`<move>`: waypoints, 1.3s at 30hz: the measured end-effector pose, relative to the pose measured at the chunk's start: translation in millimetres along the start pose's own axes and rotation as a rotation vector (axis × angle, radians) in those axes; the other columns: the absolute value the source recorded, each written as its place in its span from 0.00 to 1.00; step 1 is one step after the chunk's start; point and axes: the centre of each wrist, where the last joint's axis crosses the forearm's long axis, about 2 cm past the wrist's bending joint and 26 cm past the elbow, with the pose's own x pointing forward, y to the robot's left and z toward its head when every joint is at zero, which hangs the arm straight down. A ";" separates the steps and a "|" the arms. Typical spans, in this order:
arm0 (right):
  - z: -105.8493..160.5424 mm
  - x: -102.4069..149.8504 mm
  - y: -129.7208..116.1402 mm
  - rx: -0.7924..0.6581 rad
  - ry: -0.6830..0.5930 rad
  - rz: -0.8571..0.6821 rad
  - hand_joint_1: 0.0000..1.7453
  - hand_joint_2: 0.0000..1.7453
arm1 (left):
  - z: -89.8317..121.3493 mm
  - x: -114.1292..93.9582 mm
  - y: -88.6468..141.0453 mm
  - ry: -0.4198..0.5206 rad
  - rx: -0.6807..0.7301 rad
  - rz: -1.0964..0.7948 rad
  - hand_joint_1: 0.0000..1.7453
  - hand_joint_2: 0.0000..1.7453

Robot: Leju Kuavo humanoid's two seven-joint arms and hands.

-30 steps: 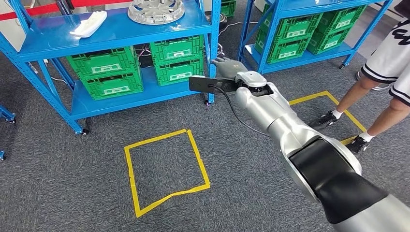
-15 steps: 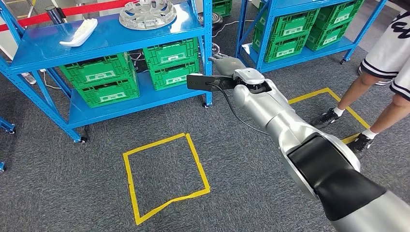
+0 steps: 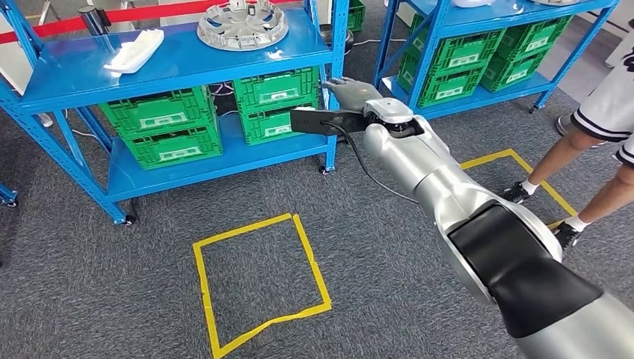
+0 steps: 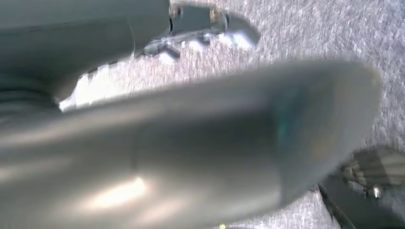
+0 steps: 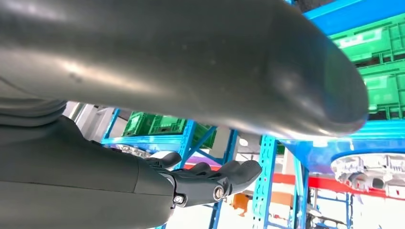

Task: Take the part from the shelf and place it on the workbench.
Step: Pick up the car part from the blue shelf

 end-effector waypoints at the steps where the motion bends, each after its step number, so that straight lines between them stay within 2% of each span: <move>1: 0.3 -1.5 0.0 0.003 0.001 0.001 0.00 0.00 | 0.0 -0.2 -0.3 0.001 -0.001 -0.001 0.00 0.00; 12: 0.0 -6.7 -13.0 -0.015 -0.001 0.003 0.00 0.00 | 0.3 5.6 -0.4 -0.004 0.002 -0.014 0.00 0.00; 29: 0.5 -5.2 -0.9 0.014 -0.017 0.006 0.00 0.00 | -0.3 -5.8 -2.6 0.017 0.001 -0.004 0.00 0.00; 39: -2.1 10.2 3.7 0.010 -0.043 0.009 0.00 0.00 | -0.5 -12.0 -4.4 0.021 0.000 0.018 0.00 0.00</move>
